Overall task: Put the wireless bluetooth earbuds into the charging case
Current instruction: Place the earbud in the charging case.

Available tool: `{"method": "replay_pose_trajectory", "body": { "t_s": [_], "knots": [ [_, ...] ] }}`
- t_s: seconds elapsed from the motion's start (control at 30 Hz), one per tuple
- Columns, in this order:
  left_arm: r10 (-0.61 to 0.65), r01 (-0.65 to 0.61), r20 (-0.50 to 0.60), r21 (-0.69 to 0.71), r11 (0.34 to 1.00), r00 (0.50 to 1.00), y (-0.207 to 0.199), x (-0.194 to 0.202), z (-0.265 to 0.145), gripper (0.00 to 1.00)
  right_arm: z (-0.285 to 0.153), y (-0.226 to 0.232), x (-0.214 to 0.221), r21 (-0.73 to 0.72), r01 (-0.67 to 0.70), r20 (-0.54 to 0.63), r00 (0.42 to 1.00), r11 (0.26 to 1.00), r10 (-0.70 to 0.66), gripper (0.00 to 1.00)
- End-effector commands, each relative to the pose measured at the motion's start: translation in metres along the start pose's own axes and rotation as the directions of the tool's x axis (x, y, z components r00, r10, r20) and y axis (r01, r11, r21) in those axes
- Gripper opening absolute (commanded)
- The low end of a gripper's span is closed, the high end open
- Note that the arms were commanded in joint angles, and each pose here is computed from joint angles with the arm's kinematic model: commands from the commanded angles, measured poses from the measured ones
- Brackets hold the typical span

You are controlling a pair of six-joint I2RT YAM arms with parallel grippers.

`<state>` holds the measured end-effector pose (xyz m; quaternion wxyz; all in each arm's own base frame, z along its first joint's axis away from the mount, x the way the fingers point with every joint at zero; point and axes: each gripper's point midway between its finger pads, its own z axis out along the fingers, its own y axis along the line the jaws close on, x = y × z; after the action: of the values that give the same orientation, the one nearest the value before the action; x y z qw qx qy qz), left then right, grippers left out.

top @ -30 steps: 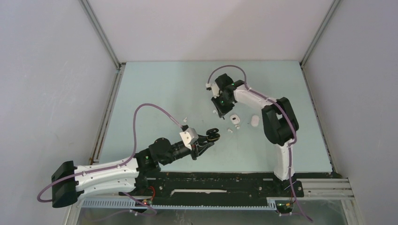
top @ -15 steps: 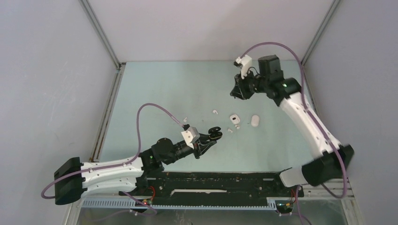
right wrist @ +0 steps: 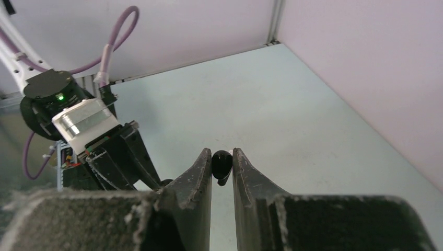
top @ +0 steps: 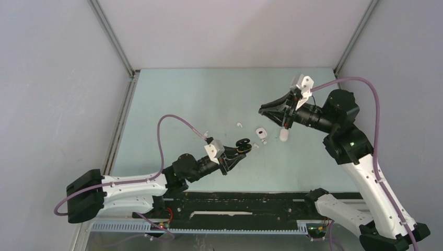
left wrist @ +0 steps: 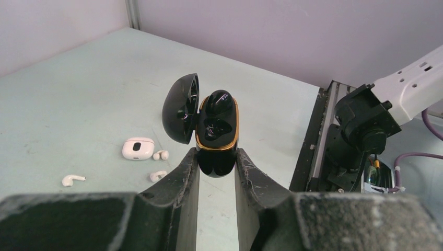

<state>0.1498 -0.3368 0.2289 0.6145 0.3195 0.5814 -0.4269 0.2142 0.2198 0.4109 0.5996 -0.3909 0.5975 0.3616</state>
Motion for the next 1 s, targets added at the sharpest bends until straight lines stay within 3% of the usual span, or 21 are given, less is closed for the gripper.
{"method": "replay_pose_trajectory", "body": {
  "t_s": [0.0, 0.3, 0.57, 0.97],
  "knots": [
    [-0.017, 0.011, 0.168, 0.033, 0.999, 0.986, -0.009, -0.05, 0.008, 0.0, 0.003, 0.023, -0.005, -0.072, 0.036, 0.062, 0.998, 0.997, -0.032, 0.0],
    [-0.074, 0.055, 0.253, 0.083, 0.995, 0.965, -0.019, -0.08, 0.016, 0.0, 0.01, 0.056, -0.002, -0.167, 0.102, 0.176, 0.982, 0.981, -0.072, 0.0],
    [-0.129, 0.092, 0.274, 0.143, 0.985, 0.953, -0.03, -0.094, 0.02, 0.0, 0.011, 0.075, 0.008, -0.257, 0.117, 0.172, 0.982, 0.959, -0.074, 0.0],
    [-0.158, 0.106, 0.27, 0.196, 0.975, 0.95, -0.041, -0.101, 0.031, 0.0, 0.012, 0.079, 0.017, -0.262, 0.103, 0.186, 0.981, 0.96, -0.055, 0.0]
  ]
}}
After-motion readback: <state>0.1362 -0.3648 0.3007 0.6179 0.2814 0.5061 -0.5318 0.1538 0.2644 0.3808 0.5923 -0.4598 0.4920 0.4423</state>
